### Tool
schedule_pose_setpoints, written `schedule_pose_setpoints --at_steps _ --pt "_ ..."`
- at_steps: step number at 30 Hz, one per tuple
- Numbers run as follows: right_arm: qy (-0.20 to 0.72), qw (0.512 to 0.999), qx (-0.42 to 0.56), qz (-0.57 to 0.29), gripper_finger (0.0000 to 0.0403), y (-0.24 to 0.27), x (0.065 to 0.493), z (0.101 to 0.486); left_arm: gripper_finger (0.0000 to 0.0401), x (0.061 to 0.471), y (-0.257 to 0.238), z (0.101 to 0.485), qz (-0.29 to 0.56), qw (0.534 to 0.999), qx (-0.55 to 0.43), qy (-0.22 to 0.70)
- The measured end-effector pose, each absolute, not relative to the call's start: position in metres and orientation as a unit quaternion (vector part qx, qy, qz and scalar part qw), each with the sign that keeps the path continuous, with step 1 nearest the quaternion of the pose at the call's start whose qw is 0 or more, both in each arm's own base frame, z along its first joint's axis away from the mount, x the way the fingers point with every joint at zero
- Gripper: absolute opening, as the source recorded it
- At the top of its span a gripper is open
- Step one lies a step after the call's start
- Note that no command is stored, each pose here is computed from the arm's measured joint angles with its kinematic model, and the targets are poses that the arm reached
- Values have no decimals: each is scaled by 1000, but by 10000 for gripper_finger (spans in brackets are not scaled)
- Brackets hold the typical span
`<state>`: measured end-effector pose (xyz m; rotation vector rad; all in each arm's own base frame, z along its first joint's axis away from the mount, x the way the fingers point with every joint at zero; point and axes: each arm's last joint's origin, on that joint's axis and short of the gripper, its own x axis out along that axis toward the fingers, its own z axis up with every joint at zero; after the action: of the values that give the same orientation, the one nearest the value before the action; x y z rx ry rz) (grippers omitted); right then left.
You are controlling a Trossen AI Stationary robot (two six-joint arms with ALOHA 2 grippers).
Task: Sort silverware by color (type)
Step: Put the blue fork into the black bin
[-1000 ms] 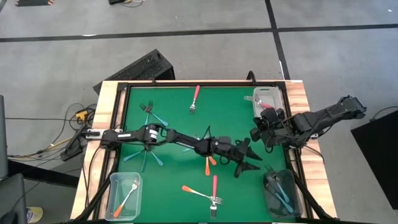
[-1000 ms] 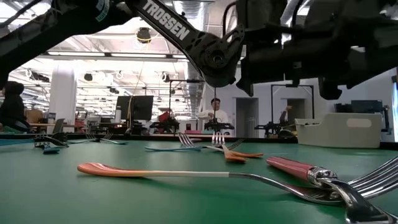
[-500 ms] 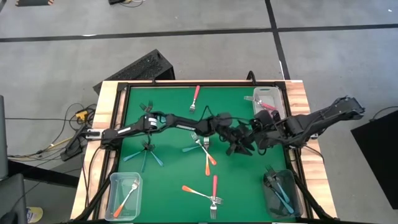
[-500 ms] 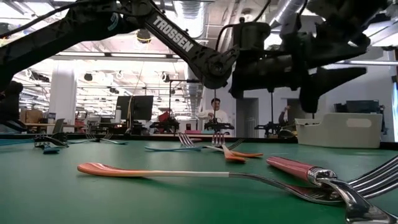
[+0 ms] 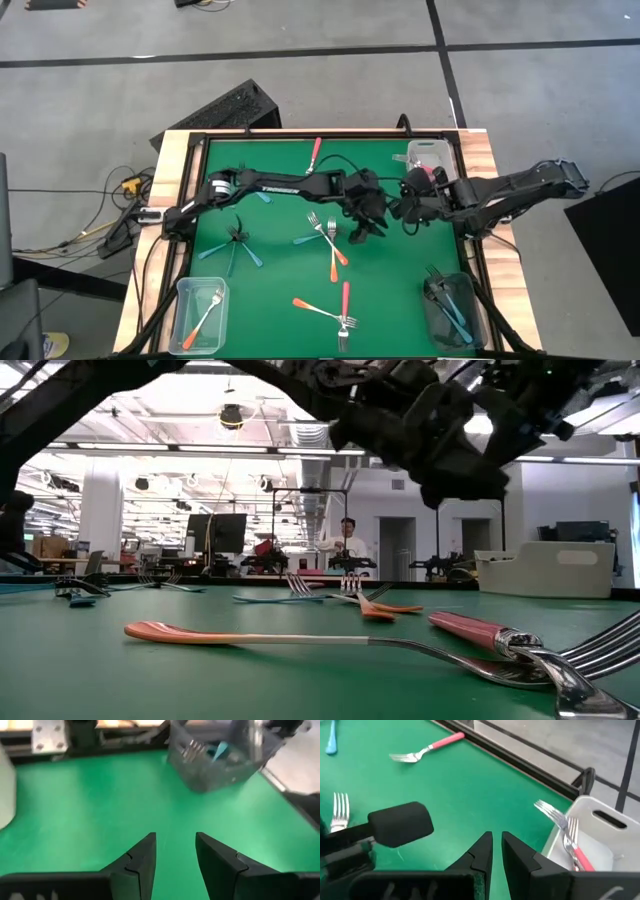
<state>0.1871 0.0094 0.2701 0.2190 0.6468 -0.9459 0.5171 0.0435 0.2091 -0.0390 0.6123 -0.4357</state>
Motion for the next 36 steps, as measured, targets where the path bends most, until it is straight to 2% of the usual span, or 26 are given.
schedule_pose_setpoints --at_steps 7,14,21,28,36 --pt "314 834 78 -447 67 1 192 270 123 473 51 188 -161 924 -16 345" --pt "276 842 69 -458 67 -17 207 269 123 394 60 182 31 943 26 330" --pt "239 906 71 -343 67 -53 251 261 123 331 72 200 140 941 -1 309" --pt "254 923 54 -283 67 -72 283 231 123 277 79 188 233 917 -43 320" --pt "276 915 43 -293 67 -84 297 208 123 225 96 162 365 848 -128 362"
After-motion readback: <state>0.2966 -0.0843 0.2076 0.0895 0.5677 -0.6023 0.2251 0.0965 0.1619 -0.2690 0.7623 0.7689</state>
